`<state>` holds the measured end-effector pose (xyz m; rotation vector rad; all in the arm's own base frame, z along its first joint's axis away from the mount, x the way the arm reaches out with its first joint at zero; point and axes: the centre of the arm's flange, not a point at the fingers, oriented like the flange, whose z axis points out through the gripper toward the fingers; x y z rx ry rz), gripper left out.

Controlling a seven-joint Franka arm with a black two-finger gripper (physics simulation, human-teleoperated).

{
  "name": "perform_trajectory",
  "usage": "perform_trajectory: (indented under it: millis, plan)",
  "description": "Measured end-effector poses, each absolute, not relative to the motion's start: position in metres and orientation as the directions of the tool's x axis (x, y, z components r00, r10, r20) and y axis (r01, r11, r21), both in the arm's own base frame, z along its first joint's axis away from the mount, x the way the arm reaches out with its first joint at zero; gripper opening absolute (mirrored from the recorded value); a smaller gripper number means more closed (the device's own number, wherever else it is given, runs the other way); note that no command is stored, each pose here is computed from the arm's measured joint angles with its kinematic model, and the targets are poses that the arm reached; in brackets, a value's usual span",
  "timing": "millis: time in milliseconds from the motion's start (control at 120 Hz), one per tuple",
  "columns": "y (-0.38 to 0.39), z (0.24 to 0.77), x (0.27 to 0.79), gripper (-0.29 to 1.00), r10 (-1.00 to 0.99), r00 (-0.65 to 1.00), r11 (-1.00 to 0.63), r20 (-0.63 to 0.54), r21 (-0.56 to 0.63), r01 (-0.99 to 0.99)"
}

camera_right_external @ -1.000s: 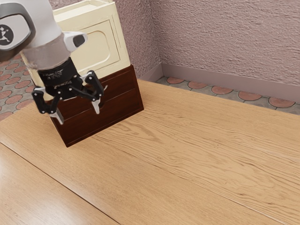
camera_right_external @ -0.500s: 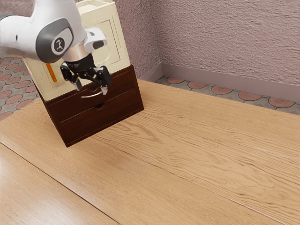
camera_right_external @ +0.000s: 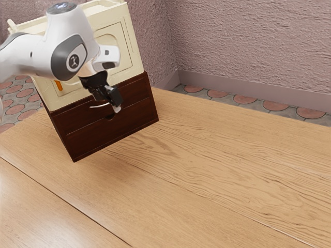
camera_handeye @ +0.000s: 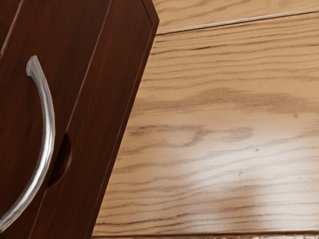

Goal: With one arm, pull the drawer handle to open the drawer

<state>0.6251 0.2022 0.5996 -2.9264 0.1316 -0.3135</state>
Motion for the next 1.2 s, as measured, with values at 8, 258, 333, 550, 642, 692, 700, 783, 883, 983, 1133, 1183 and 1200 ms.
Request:
perform_trajectory:
  millis: [8,258,333,550,642,692,700,783,883,983,1133,1183,1200]
  plan:
    - [0.203,0.599,0.625,0.70,-0.112,0.973,-0.977,0.200,-0.203,-0.071]
    - [0.219,0.586,0.629,0.70,-0.204,0.964,-0.963,0.172,-0.215,-0.165]
    - [0.226,0.582,0.630,0.70,-0.223,0.961,-0.958,0.163,-0.218,-0.185]
    - [0.228,0.578,0.636,0.70,-0.292,0.942,-0.939,0.163,-0.236,-0.250]
    - [0.228,0.579,0.637,0.70,-0.314,0.935,-0.932,0.162,-0.242,-0.271]
    - [0.230,0.579,0.640,0.70,-0.324,0.931,-0.928,0.165,-0.247,-0.279]
    - [0.230,0.579,0.641,0.70,-0.326,0.931,-0.927,0.165,-0.248,-0.281]
    - [0.232,0.579,0.643,0.70,-0.339,0.926,-0.922,0.167,-0.254,-0.292]
    - [0.233,0.578,0.644,0.70,-0.353,0.921,-0.917,0.165,-0.257,-0.305]
    - [0.235,0.575,0.645,0.70,-0.364,0.917,-0.913,0.162,-0.258,-0.316]
    - [0.237,0.572,0.647,0.70,-0.376,0.913,-0.908,0.160,-0.262,-0.328]
    - [0.237,0.571,0.647,0.69,-0.380,0.911,-0.906,0.160,-0.262,-0.332]
    - [0.237,0.571,0.647,0.69,-0.381,0.911,-0.906,0.159,-0.262,-0.333]
